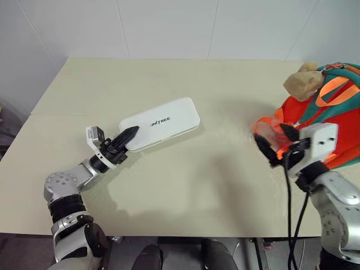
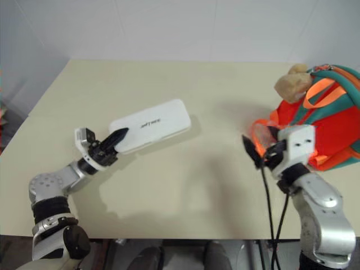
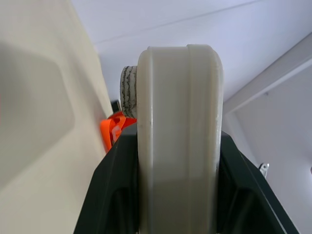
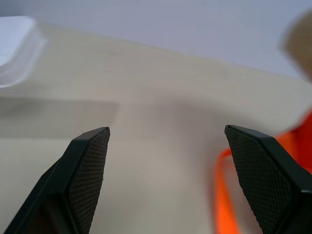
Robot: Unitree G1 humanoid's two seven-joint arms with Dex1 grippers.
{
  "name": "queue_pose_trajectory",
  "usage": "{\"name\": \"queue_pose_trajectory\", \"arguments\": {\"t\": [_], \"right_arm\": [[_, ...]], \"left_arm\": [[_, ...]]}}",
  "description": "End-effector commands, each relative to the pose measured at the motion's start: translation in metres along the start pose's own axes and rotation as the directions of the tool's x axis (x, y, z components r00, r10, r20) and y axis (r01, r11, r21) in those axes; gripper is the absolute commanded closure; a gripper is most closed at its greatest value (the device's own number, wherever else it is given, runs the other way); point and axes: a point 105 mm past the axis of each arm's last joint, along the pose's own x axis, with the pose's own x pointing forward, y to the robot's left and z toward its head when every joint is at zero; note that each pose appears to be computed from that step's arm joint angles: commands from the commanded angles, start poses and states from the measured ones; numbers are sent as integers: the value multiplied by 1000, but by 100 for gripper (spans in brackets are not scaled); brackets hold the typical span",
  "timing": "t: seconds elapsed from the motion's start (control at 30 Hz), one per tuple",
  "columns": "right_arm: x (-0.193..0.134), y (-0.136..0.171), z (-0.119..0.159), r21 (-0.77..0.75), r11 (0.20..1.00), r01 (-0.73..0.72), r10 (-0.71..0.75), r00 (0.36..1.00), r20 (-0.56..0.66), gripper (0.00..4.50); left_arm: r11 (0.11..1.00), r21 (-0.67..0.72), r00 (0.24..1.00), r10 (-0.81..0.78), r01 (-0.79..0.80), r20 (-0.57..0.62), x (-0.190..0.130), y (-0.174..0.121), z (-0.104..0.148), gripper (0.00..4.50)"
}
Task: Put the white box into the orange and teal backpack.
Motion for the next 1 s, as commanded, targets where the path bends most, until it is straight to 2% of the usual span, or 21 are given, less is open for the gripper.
{"name": "queue_pose_trajectory", "arguments": {"t": [0.03, 0.13, 0.23, 0.5, 1.0], "right_arm": [[-14, -25, 14, -36, 993, 109, -106, 992, 70, 0], [-20, -45, 10, -23, 980, 198, -196, 978, 77, 0], [-17, -51, 3, -18, 977, 214, -212, 975, 68, 0], [0, -67, -14, 73, 964, 257, -262, 961, 86, 0], [55, -99, -27, 115, 945, 305, -318, 941, 119, 0]], "left_arm": [[999, 4, 999, -35, 35, -11, 4, -7, -5, 316], [999, -12, 999, -33, 33, -16, 6, -6, -9, 316], [1000, -21, 999, -18, 17, -46, 7, -4, -16, 316], [1000, -13, 998, -3, 2, -57, 4, -5, -15, 316], [1000, -2, 997, 12, -12, -73, 5, -5, -18, 316]]}}
